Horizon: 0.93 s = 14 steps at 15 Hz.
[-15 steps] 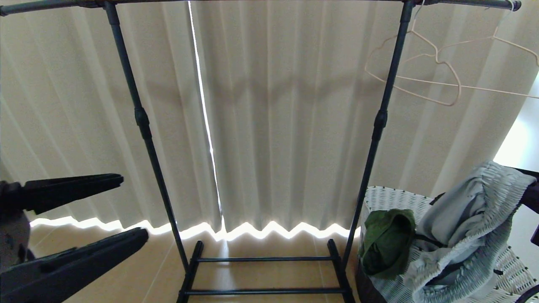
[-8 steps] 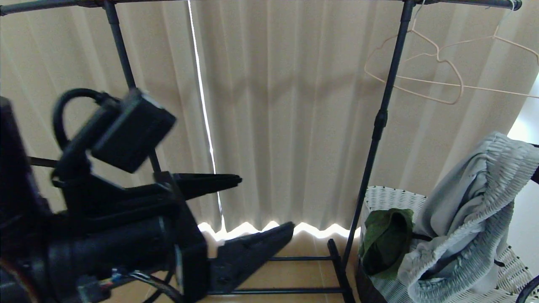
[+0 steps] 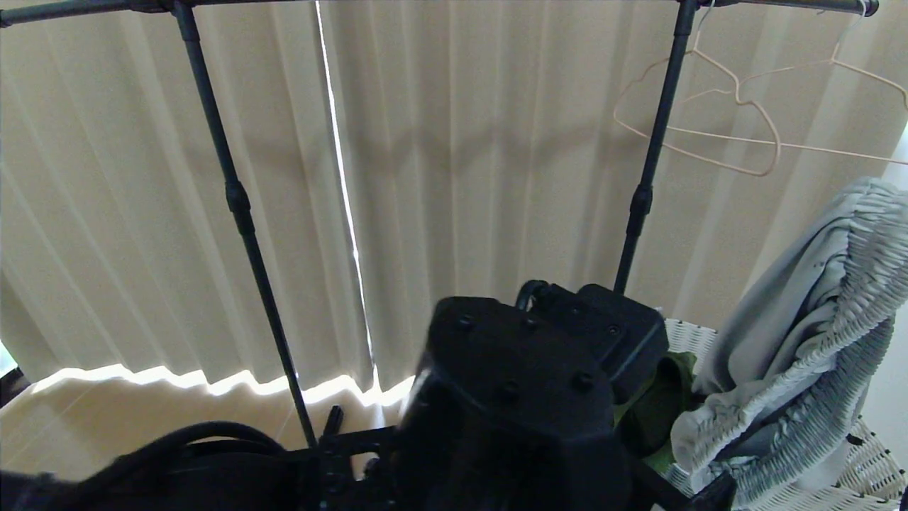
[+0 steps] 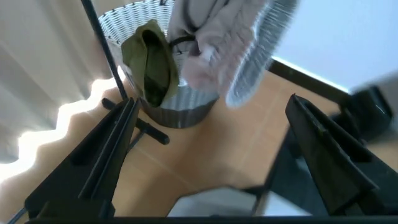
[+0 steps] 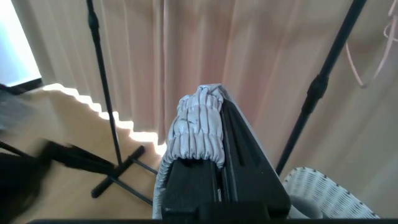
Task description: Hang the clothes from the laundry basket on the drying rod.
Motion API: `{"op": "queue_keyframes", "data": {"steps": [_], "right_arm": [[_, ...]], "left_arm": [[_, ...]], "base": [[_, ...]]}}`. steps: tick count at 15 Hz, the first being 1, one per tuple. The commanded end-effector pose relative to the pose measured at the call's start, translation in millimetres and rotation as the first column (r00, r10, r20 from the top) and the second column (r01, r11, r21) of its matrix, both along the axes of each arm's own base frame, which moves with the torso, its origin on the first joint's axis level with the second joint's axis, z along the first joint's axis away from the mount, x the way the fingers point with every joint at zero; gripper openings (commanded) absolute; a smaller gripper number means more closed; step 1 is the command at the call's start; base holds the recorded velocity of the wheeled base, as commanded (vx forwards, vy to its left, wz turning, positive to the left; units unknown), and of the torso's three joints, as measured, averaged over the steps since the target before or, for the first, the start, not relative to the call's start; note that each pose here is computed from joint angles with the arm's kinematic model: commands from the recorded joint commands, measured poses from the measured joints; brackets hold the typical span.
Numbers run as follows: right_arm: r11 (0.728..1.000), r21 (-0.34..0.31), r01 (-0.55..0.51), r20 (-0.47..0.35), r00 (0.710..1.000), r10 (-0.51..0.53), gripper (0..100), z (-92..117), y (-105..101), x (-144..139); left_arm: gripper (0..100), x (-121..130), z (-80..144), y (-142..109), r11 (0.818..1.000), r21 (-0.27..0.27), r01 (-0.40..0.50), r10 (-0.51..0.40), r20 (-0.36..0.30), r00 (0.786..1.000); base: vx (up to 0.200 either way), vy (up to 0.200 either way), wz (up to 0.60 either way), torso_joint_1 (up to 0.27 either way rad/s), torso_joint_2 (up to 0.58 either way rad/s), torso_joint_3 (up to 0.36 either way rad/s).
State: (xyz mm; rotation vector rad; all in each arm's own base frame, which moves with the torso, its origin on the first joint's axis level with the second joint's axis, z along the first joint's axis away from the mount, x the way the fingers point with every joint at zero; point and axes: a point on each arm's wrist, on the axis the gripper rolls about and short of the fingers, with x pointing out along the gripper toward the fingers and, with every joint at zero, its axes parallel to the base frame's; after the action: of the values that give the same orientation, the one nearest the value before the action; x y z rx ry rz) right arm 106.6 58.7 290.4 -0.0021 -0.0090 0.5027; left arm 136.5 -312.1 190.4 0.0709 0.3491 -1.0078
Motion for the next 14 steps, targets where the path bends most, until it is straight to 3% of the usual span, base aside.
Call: {"op": "queue_keyframes", "data": {"steps": [1, 6, 8, 14], "right_arm": [[1.0, 0.01, -0.013, 0.017, 1.0, 0.013, 0, 2.9, -0.8, -4.7], [1.0, 0.018, -0.024, 0.027, 0.999, 0.023, 0, 5.6, -0.6, -6.3], [0.999, 0.021, -0.024, 0.03, 0.999, 0.023, 0, 7.2, -0.5, -6.2], [0.998, 0.025, -0.05, 0.026, 0.998, 0.049, 0, 7.0, 0.2, -6.1]], "left_arm": [[100, 10.7, -29.2, -37.3, 0.998, 0.043, -0.049, 0.05, -0.027, 0.998], [100, 23.2, -43.2, -66.0, 0.992, 0.015, -0.123, 0.123, -0.054, 0.991], [100, 27.8, -50.7, -72.6, 0.984, 0.026, -0.174, 0.175, -0.041, 0.984], [100, 30.1, -70.1, -65.5, 0.975, 0.094, -0.201, 0.206, -0.05, 0.977]], "base": [[0.0, 0.0, 0.0, 0.0, 0.0, 0.0], [0.0, 0.0, 0.0, 0.0, 0.0, 0.0], [0.0, 0.0, 0.0, 0.0, 0.0, 0.0], [0.0, 0.0, 0.0, 0.0, 0.0, 0.0]]}}
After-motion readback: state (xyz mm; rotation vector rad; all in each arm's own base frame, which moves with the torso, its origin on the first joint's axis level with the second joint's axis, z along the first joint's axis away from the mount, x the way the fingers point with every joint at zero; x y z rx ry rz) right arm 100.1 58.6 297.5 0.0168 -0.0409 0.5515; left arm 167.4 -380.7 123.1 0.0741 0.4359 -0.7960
